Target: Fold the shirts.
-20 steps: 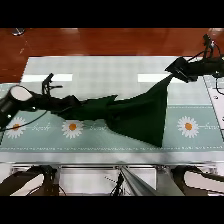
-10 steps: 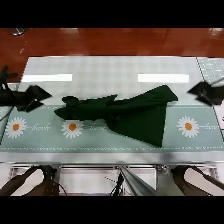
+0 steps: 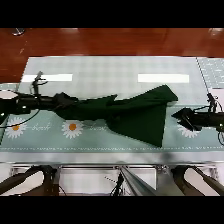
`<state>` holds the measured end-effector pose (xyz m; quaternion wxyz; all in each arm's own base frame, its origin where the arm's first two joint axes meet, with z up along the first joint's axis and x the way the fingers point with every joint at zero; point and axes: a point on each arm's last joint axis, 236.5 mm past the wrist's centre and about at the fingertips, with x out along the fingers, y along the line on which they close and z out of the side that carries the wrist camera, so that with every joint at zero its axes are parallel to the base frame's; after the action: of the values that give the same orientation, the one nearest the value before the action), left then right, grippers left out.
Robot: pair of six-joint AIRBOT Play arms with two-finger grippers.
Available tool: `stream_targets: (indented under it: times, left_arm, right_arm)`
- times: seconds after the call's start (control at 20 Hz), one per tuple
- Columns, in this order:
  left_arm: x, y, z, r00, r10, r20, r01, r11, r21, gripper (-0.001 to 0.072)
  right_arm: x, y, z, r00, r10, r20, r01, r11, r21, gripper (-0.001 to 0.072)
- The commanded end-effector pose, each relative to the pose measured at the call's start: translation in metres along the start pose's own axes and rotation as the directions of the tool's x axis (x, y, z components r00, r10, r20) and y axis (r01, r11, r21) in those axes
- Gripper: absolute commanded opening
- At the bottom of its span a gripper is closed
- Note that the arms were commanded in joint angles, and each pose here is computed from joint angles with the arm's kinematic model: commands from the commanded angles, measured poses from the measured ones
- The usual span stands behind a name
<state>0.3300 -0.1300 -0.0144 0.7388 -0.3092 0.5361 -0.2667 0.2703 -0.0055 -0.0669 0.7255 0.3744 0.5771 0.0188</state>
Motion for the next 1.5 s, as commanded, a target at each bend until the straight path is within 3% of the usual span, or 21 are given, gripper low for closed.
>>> stream_targets:
  times: [0.0, 0.05, 0.1, 0.45, 0.7, 0.95, 1.0, 1.1, 1.15, 1.25, 1.35, 1.45]
  left_arm:
    - [0.026, -0.013, -0.025, 0.987, -0.076, -0.143, 0.081, 0.996, 0.03, 0.0526]
    - [0.026, -0.014, -0.029, 0.981, -0.092, -0.169, 0.099, 0.995, 0.033, 0.0143]
    - [0.024, -0.016, -0.029, 0.979, -0.102, -0.177, 0.112, 0.993, 0.043, 0.0036]
    - [0.013, -0.027, -0.01, 0.982, -0.114, -0.153, 0.126, 0.989, 0.072, 0.0036]
    - [0.012, -0.028, -0.01, 0.981, -0.117, -0.155, 0.129, 0.989, 0.066, 0.0037]
    - [0.013, -0.029, -0.01, 0.981, -0.118, -0.156, 0.126, 0.991, 0.046, 0.0037]
    - [0.013, -0.029, -0.009, 0.982, -0.118, -0.149, 0.125, 0.992, 0.033, 0.0037]
    - [0.012, -0.041, 0.002, 0.98, -0.169, -0.106, 0.171, 0.985, 0.007, 0.0037]
    - [0.011, -0.051, 0.008, 0.975, -0.21, -0.077, 0.21, 0.978, -0.011, 0.0037]
    - [0.001, -0.074, 0.028, 0.962, -0.272, -0.012, 0.272, 0.962, 0.0, 0.0036]
    - [-0.038, -0.124, 0.069, 0.931, -0.35, 0.104, 0.338, 0.934, 0.119, 0.0036]
    - [-0.105, -0.193, 0.116, 0.868, -0.428, 0.252, 0.35, 0.887, 0.303, 0.0036]
  right_arm:
    - [0.003, -0.003, -0.01, 1.0, 0.001, -0.025, -0.001, 1.0, -0.002, 0.0621]
    - [0.003, -0.006, -0.012, 0.999, -0.014, -0.036, 0.013, 1.0, -0.01, 0.0621]
    - [0.003, -0.011, -0.017, 0.998, -0.033, -0.054, 0.032, 0.999, -0.017, 0.0621]
    - [0.015, -0.016, -0.038, 0.99, -0.023, -0.137, 0.035, 0.996, 0.085, 0.0621]
    - [0.046, 0.007, -0.075, 0.952, -0.036, -0.304, 0.028, 0.999, -0.032, 0.0621]
    - [0.071, 0.065, -0.059, 0.976, 0.055, -0.209, -0.074, 0.994, -0.084, 0.061]
    - [0.073, 0.077, -0.052, 0.981, 0.06, -0.184, -0.082, 0.989, -0.119, 0.054]
    - [0.076, 0.099, -0.043, 0.981, 0.07, -0.18, -0.107, 0.973, -0.204, 0.0068]
    - [0.078, 0.111, -0.043, 0.977, 0.076, -0.2, -0.126, 0.96, -0.25, 0.0032]
    - [0.067, 0.142, -0.034, 0.968, 0.105, -0.23, -0.176, 0.933, -0.315, 0.0032]
    - [0.025, 0.193, 0.004, 0.974, 0.16, -0.16, -0.215, 0.877, -0.429, 0.0031]
    - [-0.055, 0.254, 0.061, 0.975, 0.221, 0.028, -0.169, 0.813, -0.557, 0.0031]
